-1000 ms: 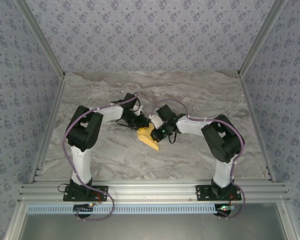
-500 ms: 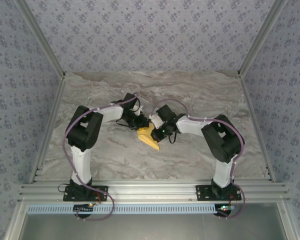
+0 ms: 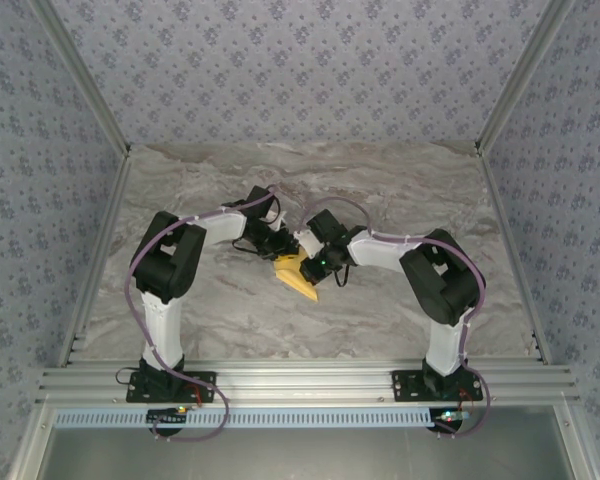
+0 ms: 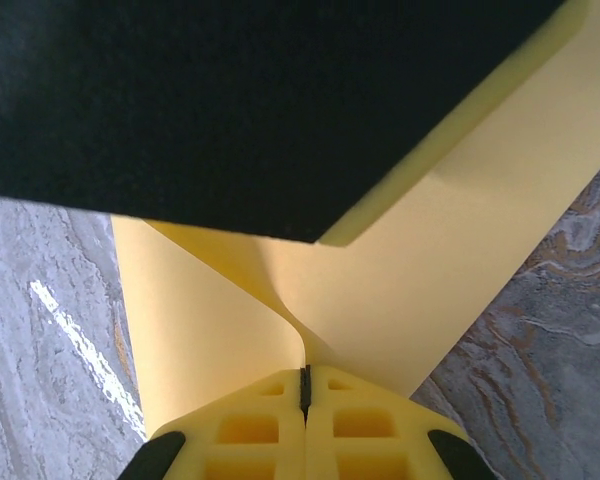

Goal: Fold a paper plane with a square sheet of paper (fold left side to right side)
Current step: Third fold the triangle at the center of the table.

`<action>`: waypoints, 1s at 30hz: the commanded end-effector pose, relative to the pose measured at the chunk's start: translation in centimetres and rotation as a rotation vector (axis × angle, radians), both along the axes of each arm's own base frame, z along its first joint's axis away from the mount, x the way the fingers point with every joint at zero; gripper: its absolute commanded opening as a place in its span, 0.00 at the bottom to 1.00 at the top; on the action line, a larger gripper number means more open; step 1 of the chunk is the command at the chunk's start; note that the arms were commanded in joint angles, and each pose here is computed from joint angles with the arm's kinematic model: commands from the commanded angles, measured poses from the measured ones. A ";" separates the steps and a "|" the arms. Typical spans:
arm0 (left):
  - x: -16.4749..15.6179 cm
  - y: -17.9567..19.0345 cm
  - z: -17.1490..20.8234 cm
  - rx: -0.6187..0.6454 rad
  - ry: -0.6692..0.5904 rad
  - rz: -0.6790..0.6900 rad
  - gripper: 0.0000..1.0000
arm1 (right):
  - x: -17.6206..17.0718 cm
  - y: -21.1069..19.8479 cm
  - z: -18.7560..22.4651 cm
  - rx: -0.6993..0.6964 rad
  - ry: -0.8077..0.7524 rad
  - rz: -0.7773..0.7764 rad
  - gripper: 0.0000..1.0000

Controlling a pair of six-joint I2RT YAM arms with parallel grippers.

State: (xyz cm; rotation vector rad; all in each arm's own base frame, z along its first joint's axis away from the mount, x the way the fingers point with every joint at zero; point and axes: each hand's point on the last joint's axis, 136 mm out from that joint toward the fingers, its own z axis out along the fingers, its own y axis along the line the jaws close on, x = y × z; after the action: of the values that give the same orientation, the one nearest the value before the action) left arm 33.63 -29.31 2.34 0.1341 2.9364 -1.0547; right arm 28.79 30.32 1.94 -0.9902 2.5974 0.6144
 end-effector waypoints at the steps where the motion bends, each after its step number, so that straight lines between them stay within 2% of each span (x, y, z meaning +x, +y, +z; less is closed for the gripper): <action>1: -0.3 0.6 0.7 0.026 0.022 -0.013 0.26 | -3.0 -1.8 -3.8 -0.133 0.102 0.038 0.00; 11: 3.0 1.6 4.0 -0.037 -0.015 0.020 0.35 | -4.2 -1.7 -4.5 -0.167 0.123 0.078 0.00; 14: 4.0 2.8 4.9 -0.048 -0.029 0.050 0.35 | -4.4 -1.7 -4.6 -0.168 0.127 0.081 0.00; 17: 4.3 4.7 5.9 -0.050 -0.056 0.097 0.30 | -4.3 -1.5 -4.5 -0.162 0.126 0.080 0.00; 22: 1.8 6.9 6.8 -0.067 -0.065 0.136 0.21 | -4.2 -1.3 -4.3 -0.155 0.123 0.079 0.00; 25: -0.4 6.0 7.1 -0.135 -0.036 0.132 0.18 | -4.1 -1.2 -4.2 -0.152 0.122 0.079 0.00; 30: -3.1 3.7 6.3 -0.162 -0.005 0.105 0.18 | -4.2 -1.3 -4.4 -0.155 0.125 0.075 0.00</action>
State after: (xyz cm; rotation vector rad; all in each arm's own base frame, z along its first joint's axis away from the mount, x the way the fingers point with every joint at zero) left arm 31.31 -23.87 7.93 -0.0397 2.8371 -1.1756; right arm 28.37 31.23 1.91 -1.0509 2.5755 0.5880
